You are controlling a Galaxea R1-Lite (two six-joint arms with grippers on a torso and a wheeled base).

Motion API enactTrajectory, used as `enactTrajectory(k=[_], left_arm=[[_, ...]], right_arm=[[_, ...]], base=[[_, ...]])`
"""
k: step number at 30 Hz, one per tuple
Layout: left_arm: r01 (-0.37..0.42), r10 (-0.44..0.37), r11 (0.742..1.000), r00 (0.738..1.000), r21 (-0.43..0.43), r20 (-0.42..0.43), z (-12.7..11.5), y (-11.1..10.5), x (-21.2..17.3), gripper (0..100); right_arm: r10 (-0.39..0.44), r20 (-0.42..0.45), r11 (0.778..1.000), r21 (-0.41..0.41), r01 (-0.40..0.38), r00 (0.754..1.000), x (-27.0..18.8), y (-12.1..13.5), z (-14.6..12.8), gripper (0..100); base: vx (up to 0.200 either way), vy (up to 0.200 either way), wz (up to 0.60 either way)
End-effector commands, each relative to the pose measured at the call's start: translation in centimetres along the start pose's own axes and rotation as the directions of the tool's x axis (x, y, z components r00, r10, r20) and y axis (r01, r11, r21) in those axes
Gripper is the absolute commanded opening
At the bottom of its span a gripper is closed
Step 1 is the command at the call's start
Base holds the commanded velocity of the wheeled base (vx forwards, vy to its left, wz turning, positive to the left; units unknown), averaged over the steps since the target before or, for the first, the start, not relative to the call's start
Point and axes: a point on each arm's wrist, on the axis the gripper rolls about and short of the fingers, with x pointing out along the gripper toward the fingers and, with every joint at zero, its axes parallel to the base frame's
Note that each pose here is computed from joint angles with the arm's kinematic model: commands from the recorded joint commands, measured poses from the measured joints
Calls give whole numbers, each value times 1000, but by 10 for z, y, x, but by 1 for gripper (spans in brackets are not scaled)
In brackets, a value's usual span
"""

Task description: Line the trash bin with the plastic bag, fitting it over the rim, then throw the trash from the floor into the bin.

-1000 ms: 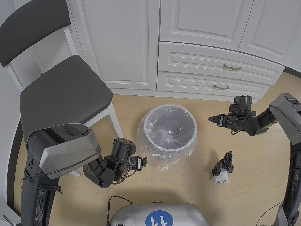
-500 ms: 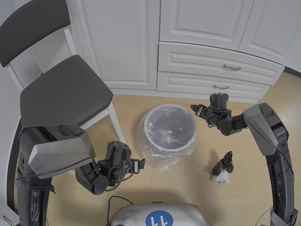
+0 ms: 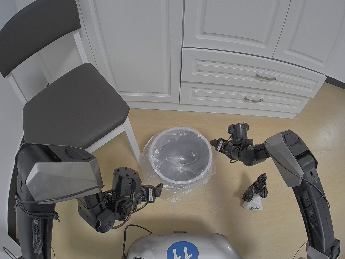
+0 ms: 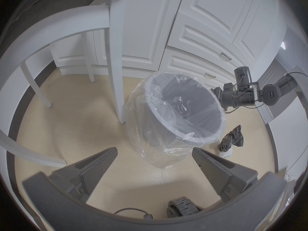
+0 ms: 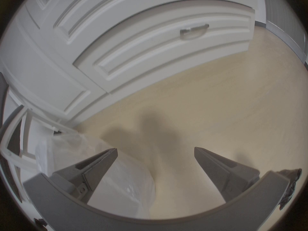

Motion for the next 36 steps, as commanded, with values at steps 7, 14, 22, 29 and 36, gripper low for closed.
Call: enactTrajectory(k=[7,14,22,29,36], left_arm=[[5,-4,1000,999,-19,54,6,5,-16,100],[-129,135,990,984,-55,118,12,19,24,100],[-166,177,982,974,-90,138,30,22,53,100],[-152,163,985,976,-88,144,40,9,83,100],[-94,100,994,987,-50,128,27,-23,95,100]], right_arm=[[35,-6,999,-33,-35,999,-63,-5,40,100],[32,-11,992,-122,-33,999,-101,-3,46,100],[56,0,990,-133,-55,998,-105,3,40,100],[55,-1,990,-133,-55,998,-105,3,40,100],[55,-1,989,-136,-55,998,-108,3,41,100]], base=[[0,0,0],[0,0,0],[0,0,0],[0,0,0],[0,0,0]])
